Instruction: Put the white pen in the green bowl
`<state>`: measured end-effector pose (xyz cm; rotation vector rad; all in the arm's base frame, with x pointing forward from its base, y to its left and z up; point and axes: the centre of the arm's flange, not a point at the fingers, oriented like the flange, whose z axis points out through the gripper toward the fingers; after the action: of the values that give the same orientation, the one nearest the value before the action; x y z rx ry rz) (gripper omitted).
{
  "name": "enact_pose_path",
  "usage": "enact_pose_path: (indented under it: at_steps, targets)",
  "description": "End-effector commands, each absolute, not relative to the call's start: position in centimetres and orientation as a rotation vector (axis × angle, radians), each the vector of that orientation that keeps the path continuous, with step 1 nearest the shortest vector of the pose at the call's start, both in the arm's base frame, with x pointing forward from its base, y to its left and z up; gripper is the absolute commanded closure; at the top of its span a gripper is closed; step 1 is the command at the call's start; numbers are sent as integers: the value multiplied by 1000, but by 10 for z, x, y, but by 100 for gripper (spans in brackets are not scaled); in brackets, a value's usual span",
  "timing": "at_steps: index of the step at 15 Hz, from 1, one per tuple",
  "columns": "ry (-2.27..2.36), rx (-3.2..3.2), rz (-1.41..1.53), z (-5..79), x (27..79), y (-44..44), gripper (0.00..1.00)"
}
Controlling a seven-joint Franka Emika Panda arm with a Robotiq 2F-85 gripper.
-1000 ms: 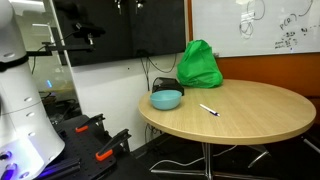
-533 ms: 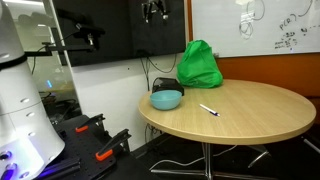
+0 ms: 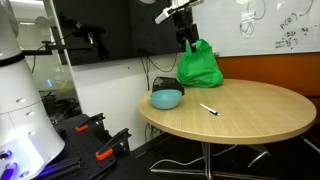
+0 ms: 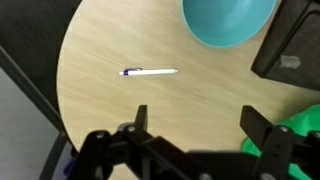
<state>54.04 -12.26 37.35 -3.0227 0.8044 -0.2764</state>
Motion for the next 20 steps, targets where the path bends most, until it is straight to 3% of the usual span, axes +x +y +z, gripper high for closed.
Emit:
enact_pose_path:
  at_steps: [1,7,15,20]
  targets:
    - [1118,-2941,-279,354,560,-131,0]
    - [1589,-2770,-305,349,555,-150,0]
    - [1544,-2773,-309,355,554,-157,0]
    - [1988,-2485,-257,299,576,-170,0]
